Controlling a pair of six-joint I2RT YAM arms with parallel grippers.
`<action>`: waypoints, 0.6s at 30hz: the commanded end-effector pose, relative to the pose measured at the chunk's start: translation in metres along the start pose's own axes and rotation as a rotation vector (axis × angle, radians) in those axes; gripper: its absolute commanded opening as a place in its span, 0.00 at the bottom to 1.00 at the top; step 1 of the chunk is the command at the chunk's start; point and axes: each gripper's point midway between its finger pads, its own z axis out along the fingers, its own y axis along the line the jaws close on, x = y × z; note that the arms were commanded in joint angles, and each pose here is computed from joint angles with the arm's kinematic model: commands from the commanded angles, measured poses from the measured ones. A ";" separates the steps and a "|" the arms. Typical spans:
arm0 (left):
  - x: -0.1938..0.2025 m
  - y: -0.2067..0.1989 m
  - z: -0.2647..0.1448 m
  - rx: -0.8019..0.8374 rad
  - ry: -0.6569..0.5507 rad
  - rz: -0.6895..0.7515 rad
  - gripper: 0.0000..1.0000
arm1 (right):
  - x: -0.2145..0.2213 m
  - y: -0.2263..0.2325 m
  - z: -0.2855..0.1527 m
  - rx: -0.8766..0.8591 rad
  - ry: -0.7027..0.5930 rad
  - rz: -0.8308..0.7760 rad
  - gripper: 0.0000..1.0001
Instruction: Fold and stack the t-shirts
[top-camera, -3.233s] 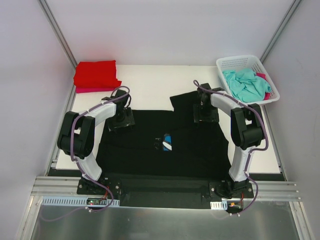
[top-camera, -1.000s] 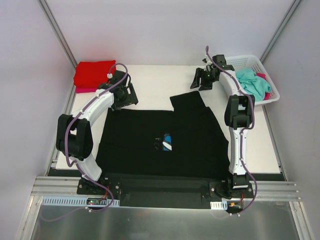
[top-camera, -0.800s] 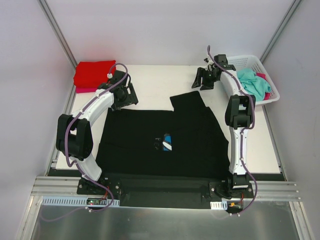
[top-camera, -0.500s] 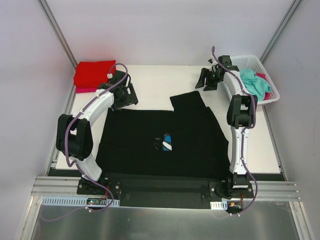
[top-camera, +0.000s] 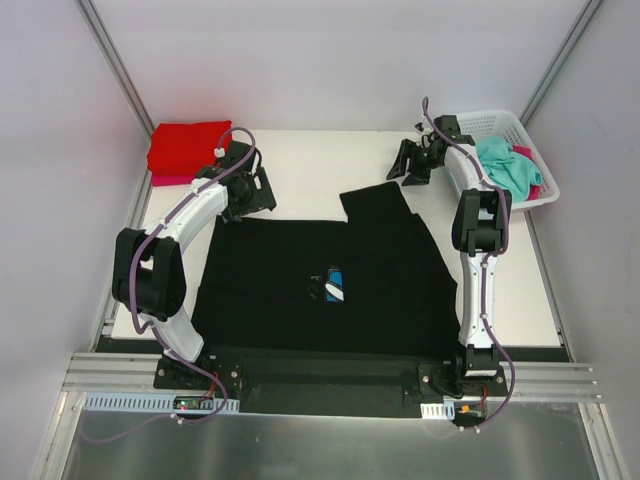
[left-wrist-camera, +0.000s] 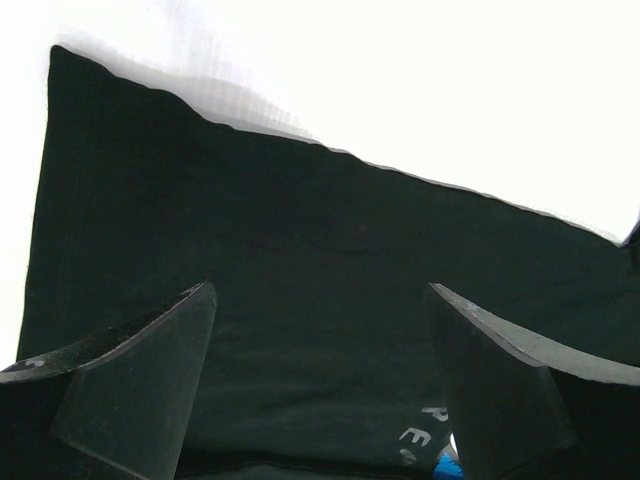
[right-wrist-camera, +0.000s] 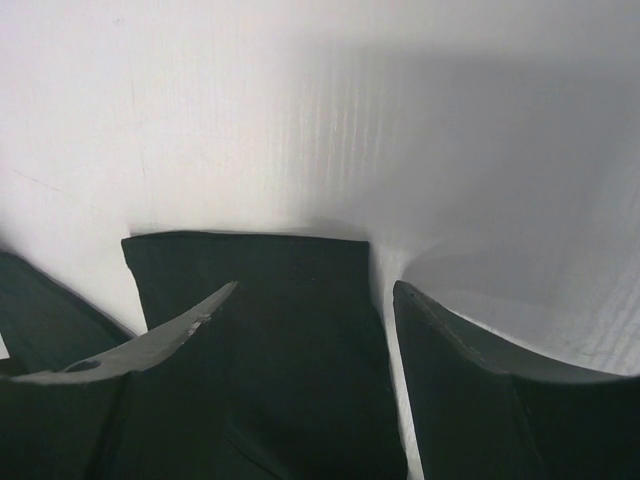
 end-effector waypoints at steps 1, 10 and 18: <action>-0.003 -0.008 -0.006 0.019 0.001 0.010 0.85 | -0.002 0.018 -0.002 -0.047 -0.007 0.007 0.64; -0.001 -0.005 -0.006 0.013 0.004 0.006 0.86 | 0.003 0.035 0.001 -0.078 0.004 0.020 0.64; 0.003 -0.001 -0.003 -0.004 0.012 0.007 0.86 | 0.005 0.040 -0.001 -0.081 0.011 0.023 0.21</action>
